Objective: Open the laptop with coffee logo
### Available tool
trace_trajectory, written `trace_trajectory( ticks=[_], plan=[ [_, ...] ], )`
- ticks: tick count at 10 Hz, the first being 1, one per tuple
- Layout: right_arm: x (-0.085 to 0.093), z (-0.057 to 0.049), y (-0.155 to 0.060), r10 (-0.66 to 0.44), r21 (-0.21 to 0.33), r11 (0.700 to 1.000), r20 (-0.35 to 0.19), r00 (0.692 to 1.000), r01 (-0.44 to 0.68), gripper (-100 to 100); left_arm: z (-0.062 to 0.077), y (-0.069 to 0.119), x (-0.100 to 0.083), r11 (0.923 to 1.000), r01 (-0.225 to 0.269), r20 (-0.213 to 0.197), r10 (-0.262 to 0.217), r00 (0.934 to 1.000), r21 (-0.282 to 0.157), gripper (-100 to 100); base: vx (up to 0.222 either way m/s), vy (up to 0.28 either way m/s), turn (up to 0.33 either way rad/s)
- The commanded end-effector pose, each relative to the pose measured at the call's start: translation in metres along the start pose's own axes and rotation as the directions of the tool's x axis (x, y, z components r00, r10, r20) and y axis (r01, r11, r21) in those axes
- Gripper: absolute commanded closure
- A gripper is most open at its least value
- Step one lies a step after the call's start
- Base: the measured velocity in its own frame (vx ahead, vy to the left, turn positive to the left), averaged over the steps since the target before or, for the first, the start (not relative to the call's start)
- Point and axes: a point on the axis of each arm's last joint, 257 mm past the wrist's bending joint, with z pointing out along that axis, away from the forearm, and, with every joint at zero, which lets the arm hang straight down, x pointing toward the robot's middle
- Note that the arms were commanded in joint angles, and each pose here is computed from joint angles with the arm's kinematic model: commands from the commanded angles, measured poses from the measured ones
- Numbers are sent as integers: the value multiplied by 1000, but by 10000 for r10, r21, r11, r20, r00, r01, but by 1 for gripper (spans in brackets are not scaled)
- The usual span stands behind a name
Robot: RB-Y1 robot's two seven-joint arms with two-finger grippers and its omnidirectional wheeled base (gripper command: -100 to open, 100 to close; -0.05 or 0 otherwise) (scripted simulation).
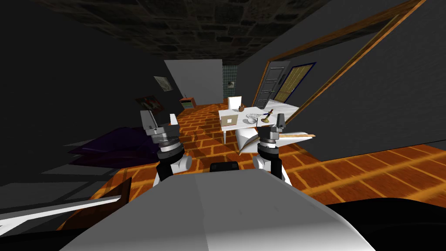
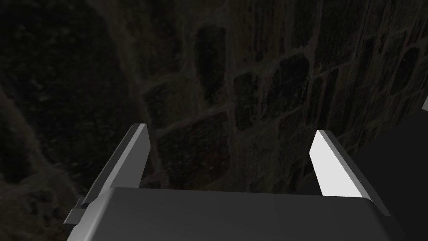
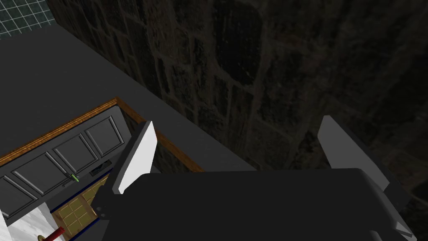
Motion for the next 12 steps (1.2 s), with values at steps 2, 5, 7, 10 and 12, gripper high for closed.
trace_trajectory(
  ticks=[2, 5, 7, 10, 12],
  plan=[
    [0, 0, 0, 0, -1, 10000, 0, 10000, 0, 0, 0, 0, 0, 10000, 0, 0, 0, 10000, 1, 0, 0, 0, 0],
    [0, 0, 0, 0, -3, 10000, -1, 10000, 0, 0, 0, 0, 0, 10000, 0, 0, 0, 10000, 3, 0, 0, 0, 0],
    [0, 0, 0, 0, -4, 10000, -1, 10000, 0, 0, 0, 0, 0, 10000, 0, 0, 0, 10000, 3, 0, 0, 0, 0],
    [6, 0, -6, -480, 187, 9986, -528, 9975, 491, -100, 0, 0, 0, 10000, 0, 0, 0, 10000, 4, 0, 9, 10, 2],
    [12, -1, -14, -1095, 361, 9929, -1025, 9887, 1137, -100, 0, 0, 0, 10000, 0, 0, 0, 10000, -3, 0, 54, 49, 6]
  ],
)
